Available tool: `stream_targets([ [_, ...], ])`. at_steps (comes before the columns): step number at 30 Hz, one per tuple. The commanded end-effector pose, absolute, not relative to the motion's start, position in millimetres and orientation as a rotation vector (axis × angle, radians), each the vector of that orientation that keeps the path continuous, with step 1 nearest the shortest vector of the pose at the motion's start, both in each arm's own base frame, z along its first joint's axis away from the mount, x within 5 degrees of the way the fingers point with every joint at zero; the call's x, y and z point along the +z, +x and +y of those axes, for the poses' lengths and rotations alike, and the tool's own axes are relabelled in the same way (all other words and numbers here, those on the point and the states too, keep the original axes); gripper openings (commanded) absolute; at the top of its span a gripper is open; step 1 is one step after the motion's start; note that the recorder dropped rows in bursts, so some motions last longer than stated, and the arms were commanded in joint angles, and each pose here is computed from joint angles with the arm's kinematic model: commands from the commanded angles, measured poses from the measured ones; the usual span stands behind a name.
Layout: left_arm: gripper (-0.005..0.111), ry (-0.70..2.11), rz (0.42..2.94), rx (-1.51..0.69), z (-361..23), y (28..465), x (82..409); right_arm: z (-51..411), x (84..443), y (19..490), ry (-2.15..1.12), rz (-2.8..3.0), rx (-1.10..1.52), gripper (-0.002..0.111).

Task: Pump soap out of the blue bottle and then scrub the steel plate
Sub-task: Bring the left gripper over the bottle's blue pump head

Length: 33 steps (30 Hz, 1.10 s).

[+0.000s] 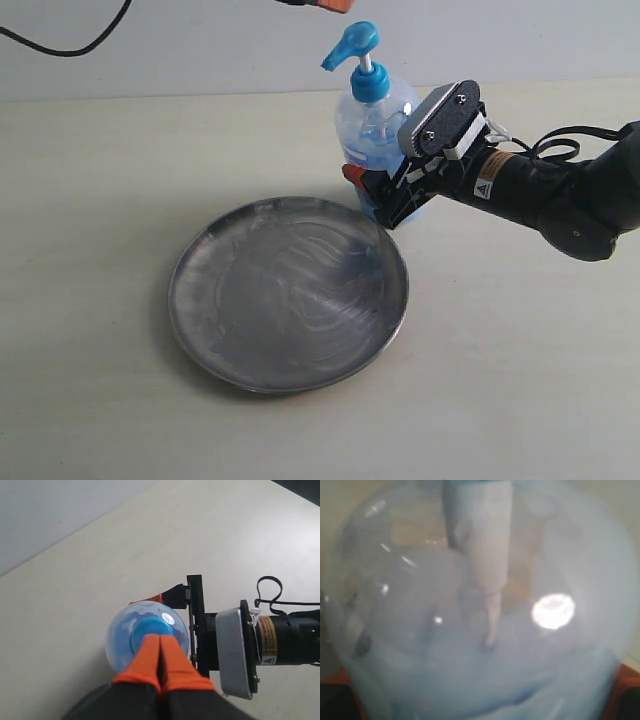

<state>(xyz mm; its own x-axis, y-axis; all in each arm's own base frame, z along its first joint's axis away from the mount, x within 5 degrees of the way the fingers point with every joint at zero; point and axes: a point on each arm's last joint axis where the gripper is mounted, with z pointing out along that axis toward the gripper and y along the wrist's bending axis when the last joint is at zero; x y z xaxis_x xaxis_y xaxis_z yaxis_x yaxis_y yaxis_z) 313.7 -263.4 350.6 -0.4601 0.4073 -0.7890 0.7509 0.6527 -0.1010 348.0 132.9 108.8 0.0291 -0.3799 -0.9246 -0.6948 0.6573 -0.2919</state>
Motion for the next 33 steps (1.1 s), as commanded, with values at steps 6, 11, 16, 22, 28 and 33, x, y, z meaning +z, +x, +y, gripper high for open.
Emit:
stream_targets([
  [6,0.000,0.904,2.126,-0.584,-268.4,316.4,343.1,135.9,119.8,349.4,-0.935,1.507,0.293,0.000],
  [11,0.000,0.902,2.127,-0.588,-268.5,316.3,343.2,136.3,119.6,349.0,-0.942,1.505,0.296,0.000],
  [16,0.000,0.900,2.130,-0.586,-269.8,318.2,340.0,136.6,119.5,348.7,-0.948,1.502,0.297,0.000],
  [22,0.000,0.867,2.121,-0.614,-272.6,320.8,338.7,136.6,119.5,348.7,-0.948,1.502,0.297,0.000],
  [28,0.000,0.843,2.092,-0.613,-273.0,323.1,341.1,136.6,119.5,348.7,-0.948,1.502,0.297,0.000],
  [33,0.000,0.838,2.086,-0.612,-273.1,323.6,341.6,136.6,119.5,348.7,-0.948,1.502,0.297,0.000],
])
